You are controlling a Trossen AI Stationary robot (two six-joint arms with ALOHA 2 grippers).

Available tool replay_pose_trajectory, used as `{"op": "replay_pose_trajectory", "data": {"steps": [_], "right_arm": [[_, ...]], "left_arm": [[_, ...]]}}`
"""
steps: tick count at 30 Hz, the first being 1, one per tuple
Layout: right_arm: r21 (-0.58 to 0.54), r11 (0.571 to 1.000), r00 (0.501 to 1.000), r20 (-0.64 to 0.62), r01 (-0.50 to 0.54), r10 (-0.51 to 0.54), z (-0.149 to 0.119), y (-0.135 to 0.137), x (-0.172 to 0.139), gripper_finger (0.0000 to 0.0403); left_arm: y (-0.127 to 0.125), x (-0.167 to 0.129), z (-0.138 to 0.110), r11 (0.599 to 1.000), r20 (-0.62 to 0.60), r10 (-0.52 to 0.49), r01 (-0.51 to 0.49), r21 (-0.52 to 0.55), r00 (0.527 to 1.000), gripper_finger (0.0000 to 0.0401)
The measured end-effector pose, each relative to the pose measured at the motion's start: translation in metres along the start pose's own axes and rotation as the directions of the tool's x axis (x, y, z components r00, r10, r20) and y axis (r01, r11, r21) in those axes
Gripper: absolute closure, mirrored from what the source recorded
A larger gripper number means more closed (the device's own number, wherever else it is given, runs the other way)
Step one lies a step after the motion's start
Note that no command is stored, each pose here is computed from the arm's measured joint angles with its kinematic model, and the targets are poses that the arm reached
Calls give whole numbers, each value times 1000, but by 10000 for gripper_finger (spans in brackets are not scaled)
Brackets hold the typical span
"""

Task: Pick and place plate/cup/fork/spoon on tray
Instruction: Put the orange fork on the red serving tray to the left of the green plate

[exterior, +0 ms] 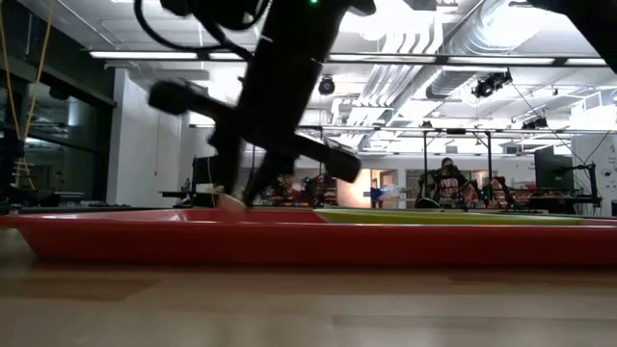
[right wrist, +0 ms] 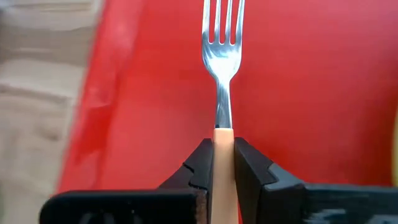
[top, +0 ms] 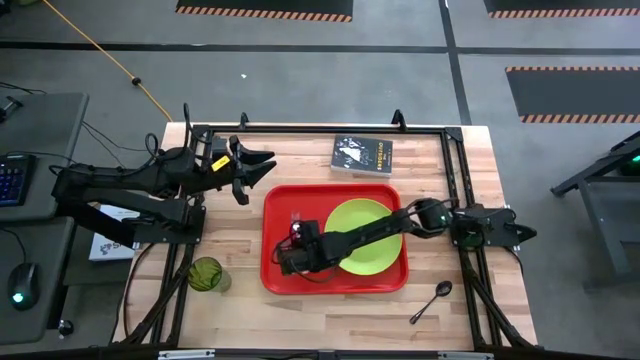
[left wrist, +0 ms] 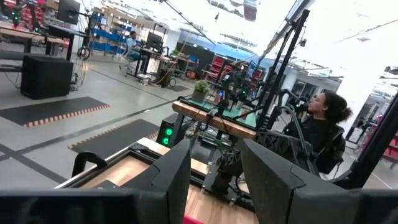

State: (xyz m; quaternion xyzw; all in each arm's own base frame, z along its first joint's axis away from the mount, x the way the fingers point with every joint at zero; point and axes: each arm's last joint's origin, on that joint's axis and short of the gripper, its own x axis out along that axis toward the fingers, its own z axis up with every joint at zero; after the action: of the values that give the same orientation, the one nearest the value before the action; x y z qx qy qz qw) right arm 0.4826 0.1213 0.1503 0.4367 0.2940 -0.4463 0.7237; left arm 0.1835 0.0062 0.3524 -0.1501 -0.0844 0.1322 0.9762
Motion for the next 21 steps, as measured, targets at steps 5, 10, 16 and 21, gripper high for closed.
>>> {"op": "replay_pose_trajectory", "data": {"steps": [5, 10, 16, 21], "right_arm": [[42, 996, 996, 50, 73, -75, 2, -8, 0, 380], [56, 997, 997, 45, 58, -61, 1, -7, 2, 380], [35, 995, 995, 29, 89, -90, -3, -11, 7, 380], [28, 993, 993, 22, 117, -117, -3, -14, 7, 380]], "left_arm": [[0, 0, 0, 1000, 0, 0, 0, 0, 1000, 270], [0, 0, 0, 1000, 0, 0, 0, 0, 1000, 270], [0, 0, 0, 1000, 0, 0, 0, 0, 1000, 270], [0, 0, 0, 1000, 0, 0, 0, -1, 1000, 270]]}}
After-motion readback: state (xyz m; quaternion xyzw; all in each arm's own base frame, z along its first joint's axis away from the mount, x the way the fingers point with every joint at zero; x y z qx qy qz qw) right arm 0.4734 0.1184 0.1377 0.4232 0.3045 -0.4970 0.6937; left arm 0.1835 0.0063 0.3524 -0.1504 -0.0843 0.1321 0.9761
